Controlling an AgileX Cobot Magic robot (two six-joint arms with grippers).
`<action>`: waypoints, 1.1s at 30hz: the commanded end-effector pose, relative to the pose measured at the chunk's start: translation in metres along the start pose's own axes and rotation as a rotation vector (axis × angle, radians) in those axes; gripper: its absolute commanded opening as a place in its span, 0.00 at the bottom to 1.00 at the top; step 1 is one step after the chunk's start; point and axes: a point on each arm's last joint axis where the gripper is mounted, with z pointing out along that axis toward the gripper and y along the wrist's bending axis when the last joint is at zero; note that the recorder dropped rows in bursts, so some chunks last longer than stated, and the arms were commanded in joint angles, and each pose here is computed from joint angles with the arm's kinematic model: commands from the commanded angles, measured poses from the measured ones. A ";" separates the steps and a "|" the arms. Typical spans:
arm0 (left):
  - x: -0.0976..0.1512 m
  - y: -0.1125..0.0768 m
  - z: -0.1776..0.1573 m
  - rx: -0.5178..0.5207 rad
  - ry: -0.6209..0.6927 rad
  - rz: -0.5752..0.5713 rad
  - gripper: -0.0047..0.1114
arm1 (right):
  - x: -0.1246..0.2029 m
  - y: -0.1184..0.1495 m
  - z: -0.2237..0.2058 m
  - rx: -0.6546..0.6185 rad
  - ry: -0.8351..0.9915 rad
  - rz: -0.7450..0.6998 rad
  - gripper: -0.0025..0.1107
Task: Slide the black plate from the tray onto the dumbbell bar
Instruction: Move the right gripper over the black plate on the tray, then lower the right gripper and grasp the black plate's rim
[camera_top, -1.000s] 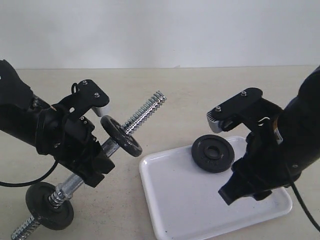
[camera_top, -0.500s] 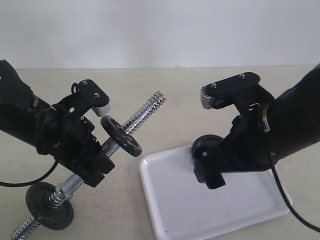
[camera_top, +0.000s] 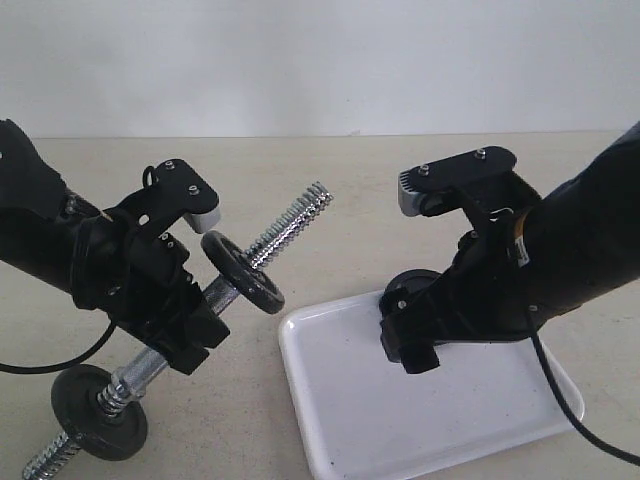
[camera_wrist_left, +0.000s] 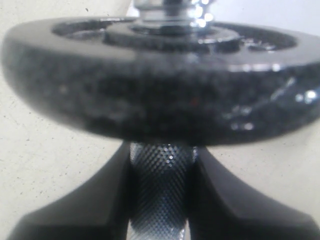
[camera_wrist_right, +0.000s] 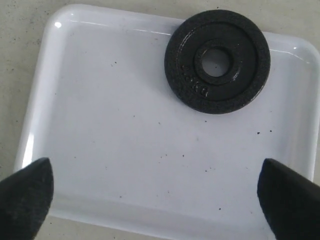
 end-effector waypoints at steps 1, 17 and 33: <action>-0.020 0.000 -0.019 -0.031 -0.130 -0.064 0.08 | -0.006 0.002 0.017 -0.002 -0.019 -0.017 0.92; -0.019 -0.001 -0.019 -0.022 -0.125 -0.065 0.08 | -0.037 -0.027 0.045 0.196 0.028 -0.060 0.92; -0.019 -0.003 -0.019 -0.007 -0.119 -0.070 0.08 | -0.035 -0.031 0.094 0.157 0.054 -0.031 0.92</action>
